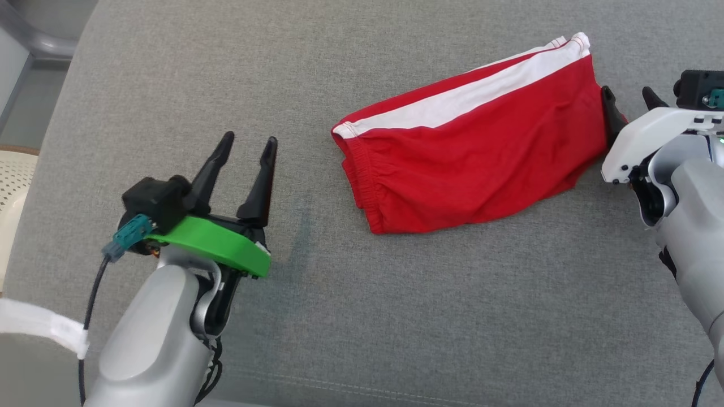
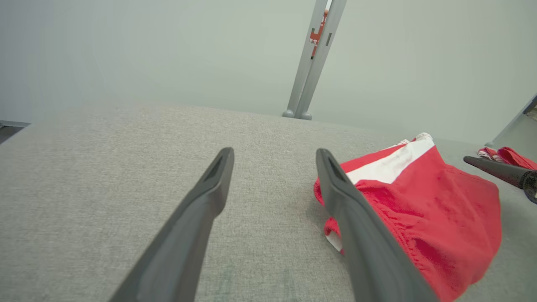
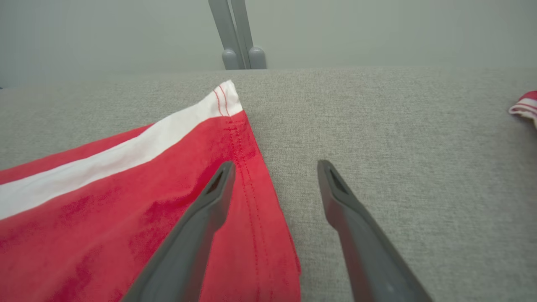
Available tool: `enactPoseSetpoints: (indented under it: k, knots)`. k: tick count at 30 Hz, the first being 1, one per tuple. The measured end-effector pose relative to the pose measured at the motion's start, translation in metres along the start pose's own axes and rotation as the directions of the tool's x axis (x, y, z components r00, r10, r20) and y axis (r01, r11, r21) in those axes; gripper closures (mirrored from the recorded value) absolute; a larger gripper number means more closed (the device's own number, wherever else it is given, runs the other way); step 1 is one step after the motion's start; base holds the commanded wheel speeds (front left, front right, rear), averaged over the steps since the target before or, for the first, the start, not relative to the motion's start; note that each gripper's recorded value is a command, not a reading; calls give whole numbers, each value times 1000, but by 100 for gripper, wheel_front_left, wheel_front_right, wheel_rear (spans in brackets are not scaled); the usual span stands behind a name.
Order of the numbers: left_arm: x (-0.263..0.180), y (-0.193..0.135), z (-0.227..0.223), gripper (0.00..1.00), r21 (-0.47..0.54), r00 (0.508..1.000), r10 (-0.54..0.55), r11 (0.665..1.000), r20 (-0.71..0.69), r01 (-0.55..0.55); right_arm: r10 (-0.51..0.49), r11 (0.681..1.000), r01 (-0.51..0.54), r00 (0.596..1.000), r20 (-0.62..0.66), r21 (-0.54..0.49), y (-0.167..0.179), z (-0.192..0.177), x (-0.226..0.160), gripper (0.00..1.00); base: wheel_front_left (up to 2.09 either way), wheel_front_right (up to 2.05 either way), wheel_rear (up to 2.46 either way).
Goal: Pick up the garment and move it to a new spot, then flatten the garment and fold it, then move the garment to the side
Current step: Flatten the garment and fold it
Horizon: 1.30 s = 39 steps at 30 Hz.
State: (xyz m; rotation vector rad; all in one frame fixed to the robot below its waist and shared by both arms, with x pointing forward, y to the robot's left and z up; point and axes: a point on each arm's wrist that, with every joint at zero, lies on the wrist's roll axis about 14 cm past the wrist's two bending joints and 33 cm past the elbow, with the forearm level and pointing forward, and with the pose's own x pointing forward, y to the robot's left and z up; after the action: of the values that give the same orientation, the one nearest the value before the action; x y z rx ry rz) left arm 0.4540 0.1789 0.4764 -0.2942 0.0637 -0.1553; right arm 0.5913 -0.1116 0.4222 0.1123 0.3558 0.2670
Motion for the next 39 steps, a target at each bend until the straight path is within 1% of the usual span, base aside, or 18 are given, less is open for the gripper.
enactPoseSetpoints:
  k: [3,4,8,11,13,14,15,18,22,28,30,34,39]
  knots:
    - [-12,21,17,0,30,996,70,997,60,-72,6,1000,-6,999,-34,7,3,-13,-1,0,0,0,0]
    - [-17,27,20,0,26,992,97,995,78,-100,9,1000,-8,999,-44,8,4,-17,-1,0,0,0,0]
    - [-35,50,25,0,59,976,186,979,110,-193,5,1000,-3,997,-72,30,4,-30,-1,0,0,0,0]
    - [-45,61,32,0,60,959,242,966,149,-253,2,1000,0,995,-101,23,2,-40,-3,0,0,0,0]
    - [-53,66,29,0,71,952,268,957,146,-280,14,1000,-12,992,-125,18,6,-46,-4,0,0,0,0]
    - [-56,66,27,0,69,950,277,955,144,-289,20,1000,-17,991,-129,22,9,-47,-4,94,0,0,0]
    - [-59,67,27,0,69,948,284,953,145,-296,25,999,-22,991,-128,26,11,-46,-4,100,0,0,0]
    - [-64,66,21,0,75,947,293,950,133,-305,42,998,-36,991,-130,51,18,-48,-7,100,0,0,0]
    - [-69,58,19,0,79,952,279,954,127,-290,47,996,-39,994,-100,78,22,-44,-17,100,0,0,0]
    - [-80,46,15,0,84,960,252,961,119,-262,47,991,-45,999,-16,130,22,-34,-44,100,0,0,0]
    - [-81,40,14,0,83,965,236,966,119,-246,27,990,-26,1000,-5,141,12,-35,-56,100,0,0,0]
    - [-82,30,14,0,89,972,204,973,118,-215,-54,984,50,998,15,170,-23,-35,-86,100,0,0,0]
    - [-84,19,16,0,100,977,170,978,126,-183,-153,971,145,988,28,189,-64,-37,-124,100,0,0,0]
